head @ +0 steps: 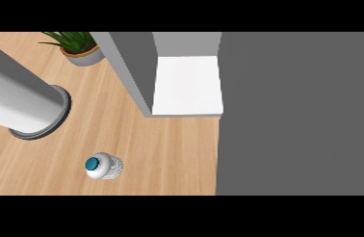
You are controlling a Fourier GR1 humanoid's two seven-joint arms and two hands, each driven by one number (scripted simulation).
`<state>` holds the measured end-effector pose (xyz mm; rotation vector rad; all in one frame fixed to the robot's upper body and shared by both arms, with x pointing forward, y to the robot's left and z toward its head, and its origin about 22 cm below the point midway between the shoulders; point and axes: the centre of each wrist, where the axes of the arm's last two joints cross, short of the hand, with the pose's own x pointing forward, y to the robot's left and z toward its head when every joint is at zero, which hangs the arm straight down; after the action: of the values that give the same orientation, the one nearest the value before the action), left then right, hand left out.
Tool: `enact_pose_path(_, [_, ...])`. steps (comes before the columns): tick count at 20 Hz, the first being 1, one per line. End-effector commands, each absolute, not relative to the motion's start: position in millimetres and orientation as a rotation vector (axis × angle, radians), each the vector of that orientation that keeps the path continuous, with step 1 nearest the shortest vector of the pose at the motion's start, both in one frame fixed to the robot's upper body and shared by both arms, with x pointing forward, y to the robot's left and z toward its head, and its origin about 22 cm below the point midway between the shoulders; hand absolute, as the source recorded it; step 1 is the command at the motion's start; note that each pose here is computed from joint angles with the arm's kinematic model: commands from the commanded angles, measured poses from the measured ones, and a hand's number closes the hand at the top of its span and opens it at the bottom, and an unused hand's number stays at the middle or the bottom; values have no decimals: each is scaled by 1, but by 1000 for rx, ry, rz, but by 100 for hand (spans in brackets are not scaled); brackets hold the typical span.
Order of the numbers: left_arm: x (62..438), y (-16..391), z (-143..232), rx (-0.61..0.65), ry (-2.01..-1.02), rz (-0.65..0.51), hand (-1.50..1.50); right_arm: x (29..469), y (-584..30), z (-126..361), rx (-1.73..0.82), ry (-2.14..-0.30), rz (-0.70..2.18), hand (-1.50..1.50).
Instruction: Pick up the bottled water, place it into the cabinet and close the cabinet
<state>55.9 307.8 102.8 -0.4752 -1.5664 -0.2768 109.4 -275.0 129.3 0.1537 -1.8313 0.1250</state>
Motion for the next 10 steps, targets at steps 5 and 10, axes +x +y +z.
enact_pose_path(5, [65, 322, 112, -444, -1628, -246, -150, 69, -270, 170, 261, -1886, 131, -150])
enact_pose_path(10, [97, 334, 94, -392, -1602, -267, -150, 82, -278, 163, 280, -1895, 121, -150])
